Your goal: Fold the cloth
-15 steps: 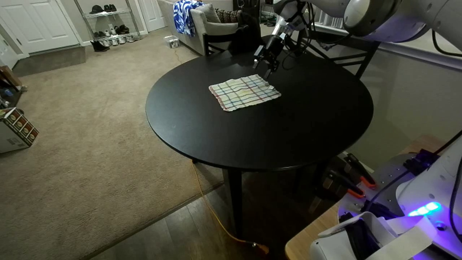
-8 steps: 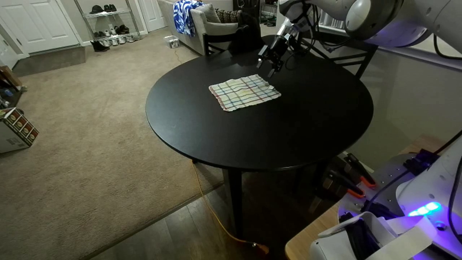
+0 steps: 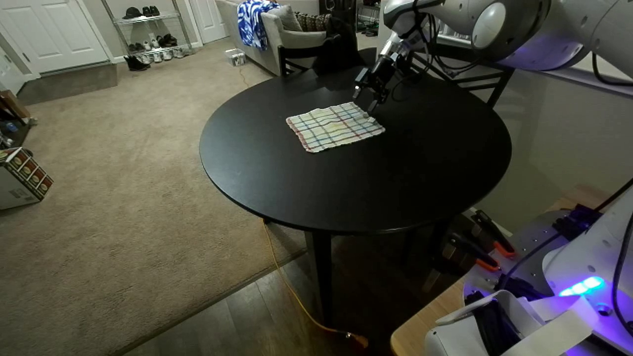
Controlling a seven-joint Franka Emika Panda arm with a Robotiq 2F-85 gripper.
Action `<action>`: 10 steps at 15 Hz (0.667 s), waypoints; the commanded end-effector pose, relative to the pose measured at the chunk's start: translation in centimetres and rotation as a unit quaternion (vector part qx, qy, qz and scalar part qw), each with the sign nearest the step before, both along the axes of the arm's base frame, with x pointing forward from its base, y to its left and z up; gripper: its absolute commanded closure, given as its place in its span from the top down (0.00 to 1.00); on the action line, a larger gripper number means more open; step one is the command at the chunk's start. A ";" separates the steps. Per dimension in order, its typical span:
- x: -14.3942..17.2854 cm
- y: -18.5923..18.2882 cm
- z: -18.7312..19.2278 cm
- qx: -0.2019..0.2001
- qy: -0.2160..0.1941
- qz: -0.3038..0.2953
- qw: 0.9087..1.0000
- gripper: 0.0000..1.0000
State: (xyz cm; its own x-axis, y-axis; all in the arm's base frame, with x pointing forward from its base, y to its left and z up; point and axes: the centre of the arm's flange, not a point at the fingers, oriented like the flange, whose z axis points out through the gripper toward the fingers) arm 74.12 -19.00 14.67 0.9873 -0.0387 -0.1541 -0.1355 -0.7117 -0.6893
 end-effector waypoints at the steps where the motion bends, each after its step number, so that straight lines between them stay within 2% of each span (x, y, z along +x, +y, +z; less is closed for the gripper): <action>1: 1.3 -0.8 -0.7 0.024 0.003 -0.001 1.000 1.00; 10: 1.0 1.4 -1.5 0.036 0.016 0.018 0.999 1.00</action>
State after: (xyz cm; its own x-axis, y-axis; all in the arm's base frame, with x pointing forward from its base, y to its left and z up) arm 73.97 -18.06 13.73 0.9854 -0.0211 -0.1692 -0.1363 -0.6941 -0.7069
